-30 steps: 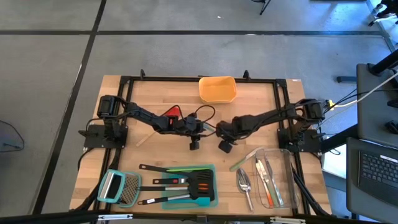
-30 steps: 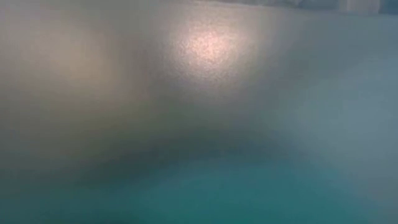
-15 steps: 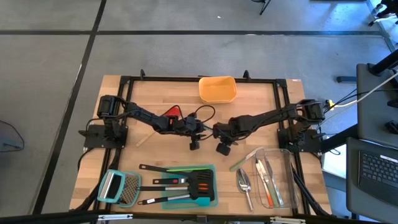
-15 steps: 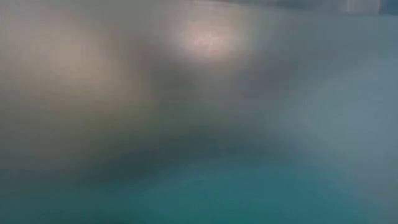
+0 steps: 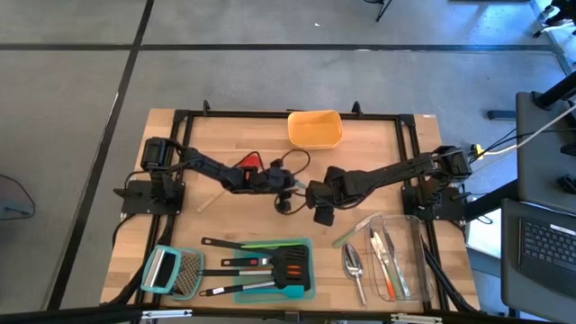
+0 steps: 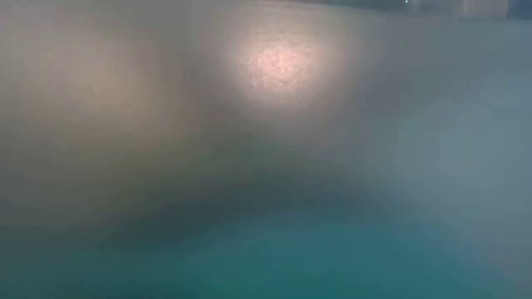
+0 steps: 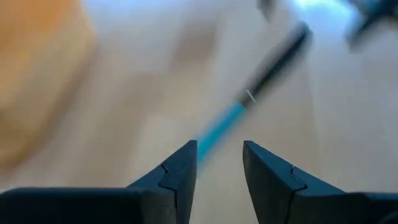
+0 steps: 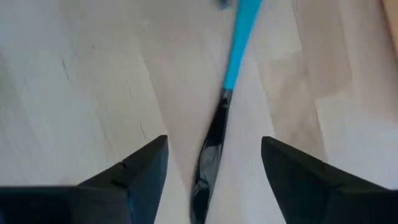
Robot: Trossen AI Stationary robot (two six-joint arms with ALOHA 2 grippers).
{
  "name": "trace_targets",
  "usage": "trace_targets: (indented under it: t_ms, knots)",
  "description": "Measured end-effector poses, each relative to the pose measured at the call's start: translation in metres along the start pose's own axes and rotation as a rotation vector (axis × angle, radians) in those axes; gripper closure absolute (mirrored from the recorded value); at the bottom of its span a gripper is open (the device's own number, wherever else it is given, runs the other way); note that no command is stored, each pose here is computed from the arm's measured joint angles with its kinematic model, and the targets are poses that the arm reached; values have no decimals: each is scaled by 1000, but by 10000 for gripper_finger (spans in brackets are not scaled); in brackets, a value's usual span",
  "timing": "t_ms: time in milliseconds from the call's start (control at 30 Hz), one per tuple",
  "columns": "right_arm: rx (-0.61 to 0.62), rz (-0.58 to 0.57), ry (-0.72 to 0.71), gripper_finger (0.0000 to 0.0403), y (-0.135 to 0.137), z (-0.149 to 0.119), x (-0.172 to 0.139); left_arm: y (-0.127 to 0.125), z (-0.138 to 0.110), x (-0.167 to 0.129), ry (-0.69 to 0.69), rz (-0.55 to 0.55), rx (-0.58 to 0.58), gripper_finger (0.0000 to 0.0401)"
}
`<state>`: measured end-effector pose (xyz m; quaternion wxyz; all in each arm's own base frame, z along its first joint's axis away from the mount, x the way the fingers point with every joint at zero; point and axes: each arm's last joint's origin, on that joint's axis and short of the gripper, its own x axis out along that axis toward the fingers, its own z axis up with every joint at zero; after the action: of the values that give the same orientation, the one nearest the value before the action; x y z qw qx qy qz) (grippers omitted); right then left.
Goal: Pick & Place Kitchen Items
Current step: Put the blue table knife into the transparent bin
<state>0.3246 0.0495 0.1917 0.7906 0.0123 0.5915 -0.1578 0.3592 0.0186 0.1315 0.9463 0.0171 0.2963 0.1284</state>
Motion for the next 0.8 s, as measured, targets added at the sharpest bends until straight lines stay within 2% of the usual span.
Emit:
trace_targets:
  t_ms: [67,200,400,567,700,800]
  knots:
    - [43,7,18,144,1,-2,0,6,8,1,-77,20,-41,282]
    - [91,19,21,159,8,-5,-3,20,22,3,-185,-27,-133,295]
    - [174,33,41,190,13,-9,-4,34,35,7,-162,-42,-140,312]
    - [163,64,64,203,21,-12,-3,32,36,7,-160,-71,-116,311]
    - [172,77,46,204,27,-13,-4,34,26,19,-133,-69,-108,324]
    - [165,94,24,204,32,-12,-5,32,16,41,-82,-132,-82,358]
